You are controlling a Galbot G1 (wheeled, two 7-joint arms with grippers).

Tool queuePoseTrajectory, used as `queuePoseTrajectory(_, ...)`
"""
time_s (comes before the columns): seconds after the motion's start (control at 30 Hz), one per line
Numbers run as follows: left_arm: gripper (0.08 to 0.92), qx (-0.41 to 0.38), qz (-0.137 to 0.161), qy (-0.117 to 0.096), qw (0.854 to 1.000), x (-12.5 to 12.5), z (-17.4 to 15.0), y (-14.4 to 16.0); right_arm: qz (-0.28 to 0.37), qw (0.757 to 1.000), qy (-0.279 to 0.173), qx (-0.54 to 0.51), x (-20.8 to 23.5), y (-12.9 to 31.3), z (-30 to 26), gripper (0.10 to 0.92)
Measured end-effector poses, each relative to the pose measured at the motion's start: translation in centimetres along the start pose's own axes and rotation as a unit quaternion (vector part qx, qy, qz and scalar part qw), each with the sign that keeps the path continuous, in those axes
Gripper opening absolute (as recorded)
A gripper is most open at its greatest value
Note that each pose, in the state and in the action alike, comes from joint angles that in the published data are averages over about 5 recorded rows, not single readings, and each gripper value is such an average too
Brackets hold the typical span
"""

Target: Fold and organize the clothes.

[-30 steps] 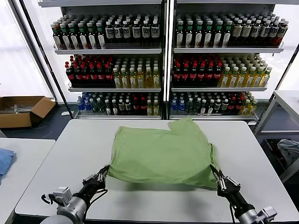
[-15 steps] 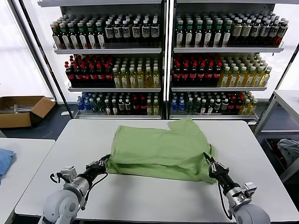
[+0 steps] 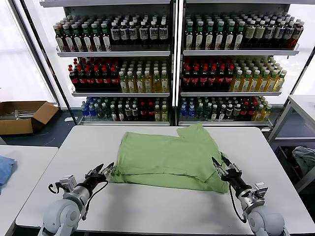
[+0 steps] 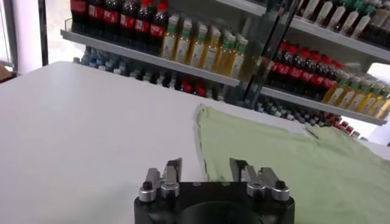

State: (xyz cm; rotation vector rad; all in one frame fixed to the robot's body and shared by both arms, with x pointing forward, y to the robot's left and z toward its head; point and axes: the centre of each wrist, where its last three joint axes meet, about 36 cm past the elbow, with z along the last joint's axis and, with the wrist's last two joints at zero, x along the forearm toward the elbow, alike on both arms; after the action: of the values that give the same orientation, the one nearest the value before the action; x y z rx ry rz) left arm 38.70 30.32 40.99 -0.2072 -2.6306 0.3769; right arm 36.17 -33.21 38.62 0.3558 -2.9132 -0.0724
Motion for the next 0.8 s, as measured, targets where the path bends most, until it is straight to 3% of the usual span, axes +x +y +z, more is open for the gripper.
queuePoseTrajectory(0.2, 0.793, 0.005, 0.001, 0.015, 1.000, 0.5, 1.9, -0.4, 0.009, 0.999, 0.031, 0.019, 2.5, 1.7, 0.5, 0.820)
queuePoseTrajectory(0.4, 0.822, 0.009, 0.004, 0.023, 1.000, 0.3, 2.8, -0.6, 0.022, 0.998, 0.063, 0.021, 4.2, 2.8, 1.4, 0.809)
queuePoseTrajectory(0.67, 0.820, 0.010, 0.009, 0.028, 1.000, -0.3, 3.4, -0.5, 0.038, 0.995, 0.088, 0.013, 4.6, 3.9, 2.3, 0.607)
queuePoseTrajectory(0.8, 0.749, 0.011, 0.010, 0.029, 0.999, -0.5, 3.8, -0.3, 0.048, 0.994, 0.099, 0.010, 4.7, 4.1, 2.6, 0.494)
